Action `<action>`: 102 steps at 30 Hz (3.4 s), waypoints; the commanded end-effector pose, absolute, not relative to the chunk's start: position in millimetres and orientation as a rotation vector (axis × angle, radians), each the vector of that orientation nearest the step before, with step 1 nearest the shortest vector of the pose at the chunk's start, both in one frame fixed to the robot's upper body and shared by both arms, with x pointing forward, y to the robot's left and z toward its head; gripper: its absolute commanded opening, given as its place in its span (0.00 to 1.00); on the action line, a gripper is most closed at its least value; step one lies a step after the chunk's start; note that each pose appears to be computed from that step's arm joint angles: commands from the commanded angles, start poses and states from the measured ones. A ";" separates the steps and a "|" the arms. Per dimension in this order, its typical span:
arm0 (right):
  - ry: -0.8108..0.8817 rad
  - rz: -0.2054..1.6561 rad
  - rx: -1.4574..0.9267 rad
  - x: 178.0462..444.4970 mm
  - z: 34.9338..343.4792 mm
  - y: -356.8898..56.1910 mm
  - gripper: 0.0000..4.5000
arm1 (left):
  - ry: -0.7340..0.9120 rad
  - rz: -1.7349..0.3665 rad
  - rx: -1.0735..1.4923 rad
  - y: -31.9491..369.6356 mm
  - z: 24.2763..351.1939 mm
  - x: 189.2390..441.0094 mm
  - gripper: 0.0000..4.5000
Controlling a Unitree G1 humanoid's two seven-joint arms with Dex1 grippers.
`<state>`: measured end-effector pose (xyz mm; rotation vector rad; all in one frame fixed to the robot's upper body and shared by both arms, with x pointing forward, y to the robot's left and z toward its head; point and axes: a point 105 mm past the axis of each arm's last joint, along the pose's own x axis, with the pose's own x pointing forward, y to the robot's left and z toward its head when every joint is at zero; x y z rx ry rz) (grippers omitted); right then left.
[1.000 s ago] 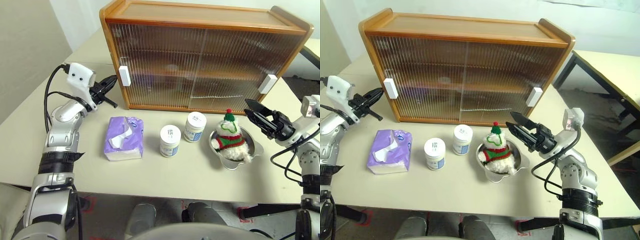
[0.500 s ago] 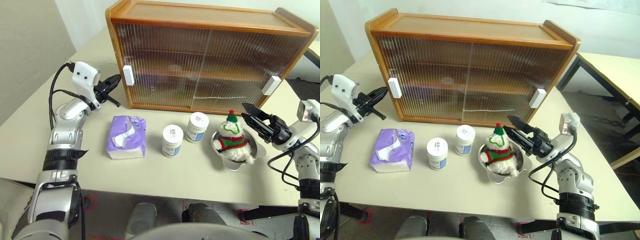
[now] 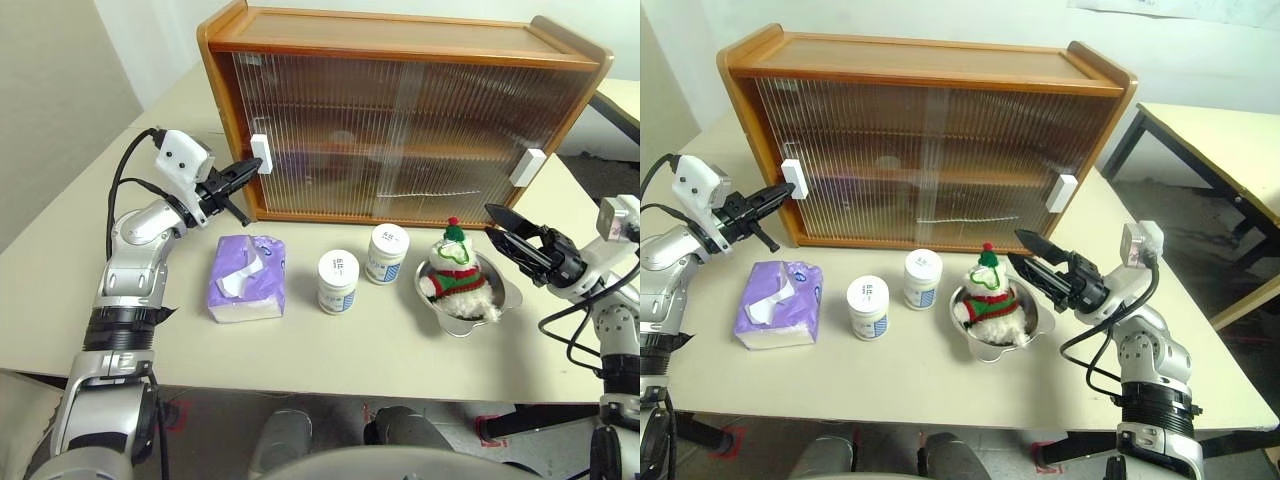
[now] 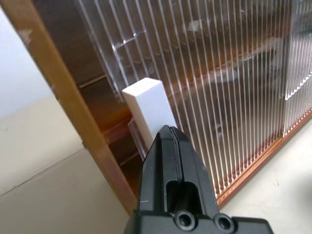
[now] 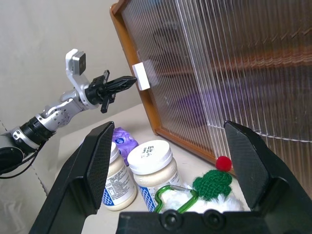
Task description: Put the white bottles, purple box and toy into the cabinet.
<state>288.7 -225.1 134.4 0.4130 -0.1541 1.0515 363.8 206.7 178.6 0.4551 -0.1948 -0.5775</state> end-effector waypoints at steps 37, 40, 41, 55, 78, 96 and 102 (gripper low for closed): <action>-0.096 1.193 0.365 286.6 129.7 -202.8 1.00 | -0.206 -0.498 0.451 231.3 185.5 353.0 0.01; -0.097 1.196 0.363 286.7 130.1 -202.7 1.00 | -0.181 -0.493 0.482 229.2 182.4 359.7 0.01; -0.097 1.196 0.362 286.6 130.2 -202.8 1.00 | -0.174 -0.489 0.490 228.4 181.6 362.9 0.01; -0.091 1.179 0.366 279.2 127.3 -205.1 1.00 | -0.193 -0.582 0.497 188.1 179.9 381.2 0.01; -0.101 1.125 0.351 269.3 130.2 -212.9 1.00 | -0.253 -0.856 0.427 81.4 177.9 403.7 0.01; -0.100 1.110 0.354 263.5 128.3 -214.1 1.00 | -0.277 -0.886 0.452 80.9 181.8 396.5 0.01; -0.095 1.128 0.360 267.5 127.0 -211.4 1.00 | -0.279 -0.822 0.433 124.7 198.5 373.6 0.13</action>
